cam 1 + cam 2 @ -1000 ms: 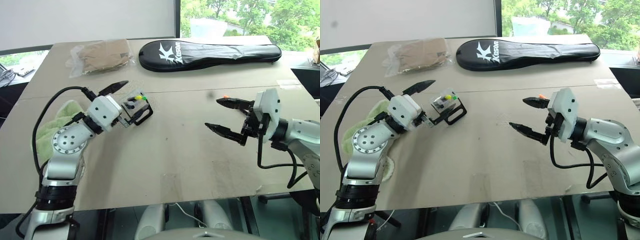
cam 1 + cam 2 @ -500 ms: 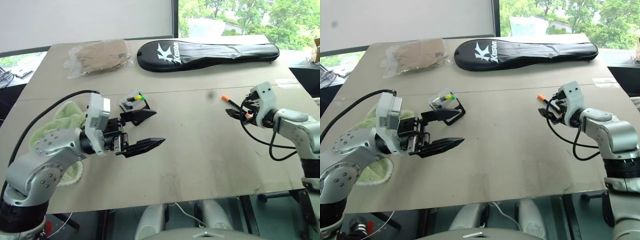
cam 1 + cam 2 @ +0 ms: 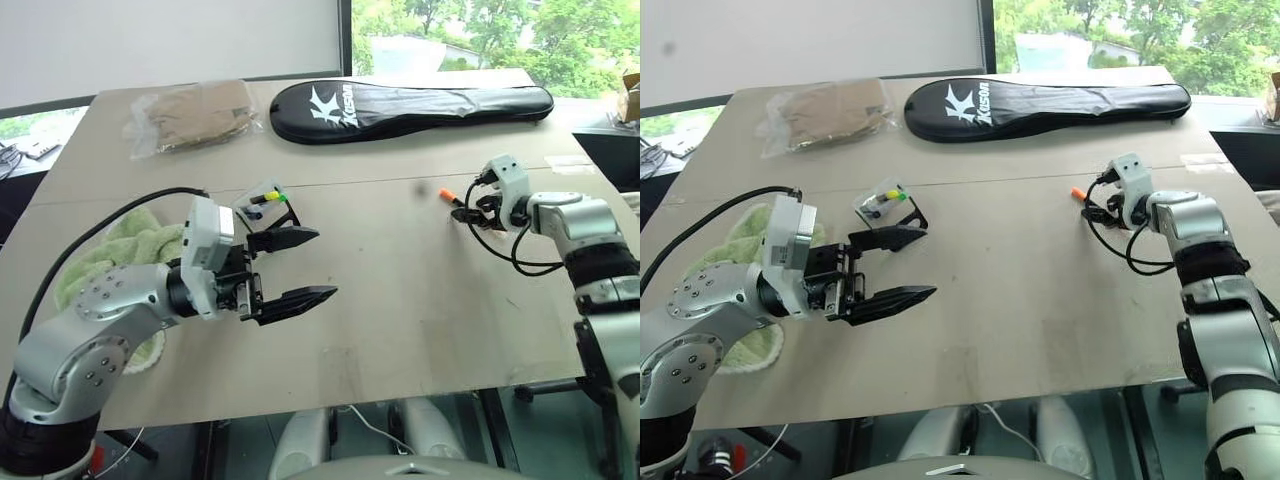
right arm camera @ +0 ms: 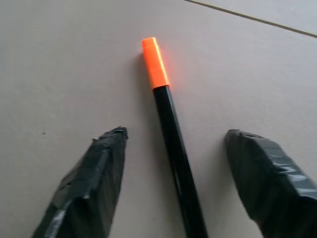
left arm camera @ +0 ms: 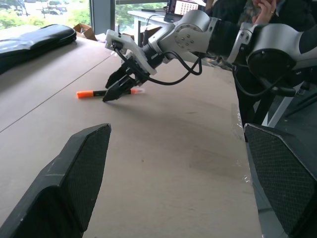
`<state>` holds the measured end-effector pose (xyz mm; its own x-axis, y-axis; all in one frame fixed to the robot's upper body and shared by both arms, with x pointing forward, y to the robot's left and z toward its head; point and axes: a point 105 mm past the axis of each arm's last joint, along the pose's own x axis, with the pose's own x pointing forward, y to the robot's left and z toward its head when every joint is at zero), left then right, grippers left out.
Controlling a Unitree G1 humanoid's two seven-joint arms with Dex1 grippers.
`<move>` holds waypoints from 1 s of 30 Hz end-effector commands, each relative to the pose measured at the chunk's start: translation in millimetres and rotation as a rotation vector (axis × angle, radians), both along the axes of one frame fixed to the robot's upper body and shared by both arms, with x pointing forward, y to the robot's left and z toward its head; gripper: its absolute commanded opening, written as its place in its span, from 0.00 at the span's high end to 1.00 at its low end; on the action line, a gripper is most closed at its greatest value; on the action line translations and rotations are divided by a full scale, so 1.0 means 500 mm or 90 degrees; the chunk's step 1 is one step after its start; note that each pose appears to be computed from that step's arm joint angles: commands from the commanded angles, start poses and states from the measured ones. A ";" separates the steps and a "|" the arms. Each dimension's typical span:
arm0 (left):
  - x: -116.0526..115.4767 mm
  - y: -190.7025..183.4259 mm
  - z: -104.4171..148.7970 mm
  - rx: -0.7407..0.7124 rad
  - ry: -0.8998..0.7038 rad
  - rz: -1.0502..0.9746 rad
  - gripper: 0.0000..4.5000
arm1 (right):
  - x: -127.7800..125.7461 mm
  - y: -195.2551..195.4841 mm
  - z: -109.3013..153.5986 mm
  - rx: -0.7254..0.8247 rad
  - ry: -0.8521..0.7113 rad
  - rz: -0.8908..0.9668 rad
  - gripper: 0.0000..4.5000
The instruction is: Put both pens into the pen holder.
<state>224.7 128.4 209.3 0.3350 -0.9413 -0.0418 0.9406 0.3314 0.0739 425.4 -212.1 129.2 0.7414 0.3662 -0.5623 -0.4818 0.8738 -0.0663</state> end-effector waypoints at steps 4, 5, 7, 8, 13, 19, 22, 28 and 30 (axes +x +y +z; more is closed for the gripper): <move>0.003 -0.008 0.015 -0.020 -0.033 0.049 0.00 | -0.017 -0.016 -0.030 0.014 0.081 0.026 0.89; 0.004 -0.009 0.015 -0.024 -0.026 0.057 0.00 | -0.020 -0.018 -0.030 0.021 0.081 0.030 0.97; 0.011 -0.013 0.016 -0.049 -0.008 0.082 0.00 | -0.025 -0.015 -0.021 0.057 0.069 0.044 1.00; 0.011 -0.015 0.015 -0.061 0.009 0.086 0.00 | -0.027 -0.012 -0.014 0.079 0.061 0.050 1.00; 0.026 -0.024 0.005 -0.129 0.145 0.121 0.00 | -0.082 0.064 0.091 0.240 -0.055 0.196 1.00; 0.081 -0.051 0.019 -0.277 0.263 0.158 0.00 | -0.275 0.210 0.180 0.354 -0.128 0.406 1.00; 0.097 -0.072 0.016 -0.282 0.284 0.146 0.00 | -0.316 0.253 0.190 0.355 -0.146 0.438 1.00; 0.095 -0.105 0.022 -0.270 0.294 0.088 0.12 | -0.334 0.288 0.170 0.303 -0.138 0.449 1.00; 0.090 -0.110 0.023 -0.269 0.299 0.073 0.28 | -0.333 0.291 0.163 0.293 -0.135 0.446 1.00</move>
